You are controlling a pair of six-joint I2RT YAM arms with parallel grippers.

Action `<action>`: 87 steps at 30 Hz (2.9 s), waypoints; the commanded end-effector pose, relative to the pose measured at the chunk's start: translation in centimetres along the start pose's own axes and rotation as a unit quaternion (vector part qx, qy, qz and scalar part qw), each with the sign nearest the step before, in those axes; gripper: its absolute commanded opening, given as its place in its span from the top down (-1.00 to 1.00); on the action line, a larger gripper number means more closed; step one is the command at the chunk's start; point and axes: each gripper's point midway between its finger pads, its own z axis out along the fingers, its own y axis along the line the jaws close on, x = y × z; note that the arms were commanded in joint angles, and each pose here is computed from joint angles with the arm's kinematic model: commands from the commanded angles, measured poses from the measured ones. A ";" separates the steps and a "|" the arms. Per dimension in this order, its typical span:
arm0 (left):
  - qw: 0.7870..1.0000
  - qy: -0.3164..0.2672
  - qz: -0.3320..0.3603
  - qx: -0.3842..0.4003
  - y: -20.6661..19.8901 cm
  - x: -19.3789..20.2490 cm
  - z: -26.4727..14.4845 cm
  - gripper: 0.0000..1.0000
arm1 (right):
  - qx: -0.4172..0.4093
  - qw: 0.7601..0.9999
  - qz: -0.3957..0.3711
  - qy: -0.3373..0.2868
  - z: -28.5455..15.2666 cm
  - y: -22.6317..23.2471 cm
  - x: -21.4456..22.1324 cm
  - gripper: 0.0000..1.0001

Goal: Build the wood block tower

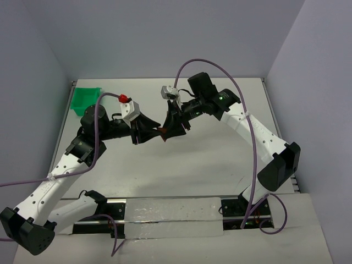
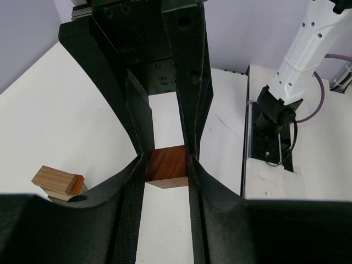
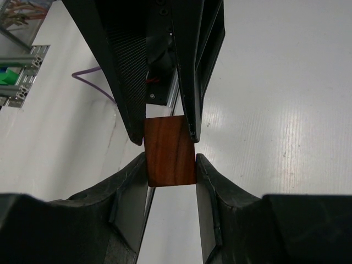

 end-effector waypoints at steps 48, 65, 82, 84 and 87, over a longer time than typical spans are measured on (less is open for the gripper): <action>0.786 0.114 -0.148 -0.589 18.4 6.4 -10.8 -0.95 | 0.588 0.701 0.403 0.030 -2.7 -16.5 6.2 1.00; 0.919 0.032 -0.121 -0.374 11.8 3.0 -6.3 0.30 | 0.593 0.720 0.359 0.005 -3.3 -17.2 3.4 1.00; 0.909 0.052 -0.131 -0.393 13.0 4.2 -6.3 0.18 | 0.588 0.709 0.389 0.025 -4.1 -19.4 6.0 0.96; 0.905 0.056 -0.134 -0.400 13.3 4.5 -6.3 0.15 | 0.588 0.708 0.390 0.025 -4.2 -19.7 6.1 0.95; 0.903 0.057 -0.137 -0.403 13.5 4.6 -6.3 0.09 | 0.587 0.708 0.393 0.026 -4.3 -19.9 6.2 0.95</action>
